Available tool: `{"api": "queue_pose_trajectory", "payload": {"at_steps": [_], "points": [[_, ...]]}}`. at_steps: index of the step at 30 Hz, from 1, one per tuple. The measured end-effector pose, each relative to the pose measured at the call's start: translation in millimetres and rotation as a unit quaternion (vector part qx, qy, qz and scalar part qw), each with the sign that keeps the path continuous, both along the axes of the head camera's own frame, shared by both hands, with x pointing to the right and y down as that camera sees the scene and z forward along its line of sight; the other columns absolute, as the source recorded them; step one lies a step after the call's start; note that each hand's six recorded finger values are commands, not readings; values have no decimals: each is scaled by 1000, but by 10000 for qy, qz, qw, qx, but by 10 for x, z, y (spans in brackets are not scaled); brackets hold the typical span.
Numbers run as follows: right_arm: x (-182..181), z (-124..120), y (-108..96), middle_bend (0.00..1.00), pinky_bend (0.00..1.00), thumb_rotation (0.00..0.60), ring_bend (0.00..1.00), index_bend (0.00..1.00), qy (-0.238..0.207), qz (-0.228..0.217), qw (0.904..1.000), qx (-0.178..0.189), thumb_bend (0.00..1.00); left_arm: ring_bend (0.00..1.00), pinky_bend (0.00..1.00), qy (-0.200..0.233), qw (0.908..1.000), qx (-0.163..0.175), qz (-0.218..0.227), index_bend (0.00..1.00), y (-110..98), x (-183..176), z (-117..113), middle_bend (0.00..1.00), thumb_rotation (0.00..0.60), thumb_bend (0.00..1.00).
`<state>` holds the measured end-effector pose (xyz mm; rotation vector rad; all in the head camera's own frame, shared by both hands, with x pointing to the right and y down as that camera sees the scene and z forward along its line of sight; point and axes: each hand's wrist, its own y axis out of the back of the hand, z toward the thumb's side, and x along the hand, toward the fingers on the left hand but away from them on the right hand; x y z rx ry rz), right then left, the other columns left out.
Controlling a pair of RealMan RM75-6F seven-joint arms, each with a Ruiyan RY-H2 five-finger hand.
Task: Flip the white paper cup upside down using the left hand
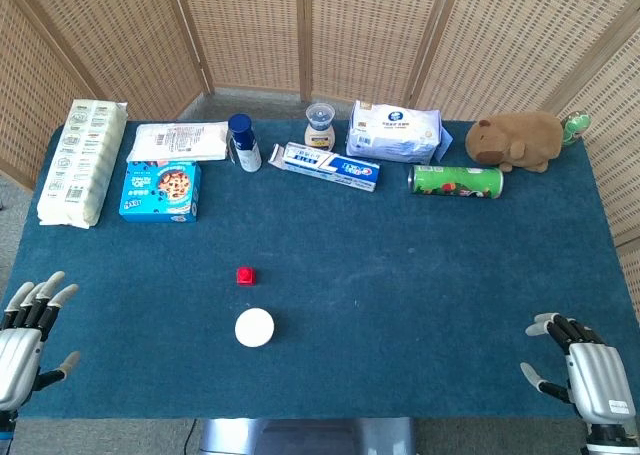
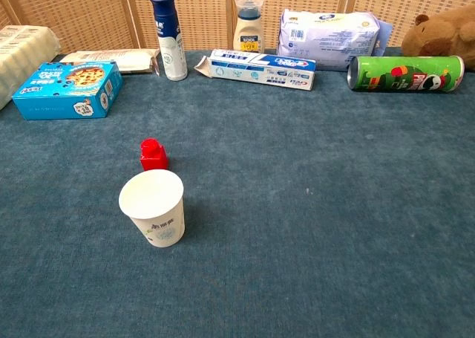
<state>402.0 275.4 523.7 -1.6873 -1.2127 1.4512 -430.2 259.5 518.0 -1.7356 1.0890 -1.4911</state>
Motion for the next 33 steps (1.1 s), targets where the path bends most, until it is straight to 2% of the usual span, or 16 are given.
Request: {"api": "queue_pose_trajectory", "payload": {"at_steps": [9,18,24,28,33], "points": [[-4,-27,3,332,366,600,313,413,15,3,10000,25,251,0,0,37,9996,-127,260,103,-28,116,59,0,582,234],[30,-111,58,332,366,600,313,413,-38,97,9999,103,253,0,0,162,9940,-404,1001,102,-207,442,167,0,579,204],[52,-151,75,332,366,600,313,413,-28,114,9998,139,252,0,0,297,9819,-640,1755,102,-395,860,301,0,581,190],[83,-190,90,332,366,600,313,413,-20,175,9997,186,252,0,0,336,9692,-753,2320,102,-487,1217,407,0,582,188],[150,-247,134,332,366,600,313,413,40,276,9994,218,252,0,0,411,9556,-803,2804,102,-533,1612,518,0,581,189]]}}
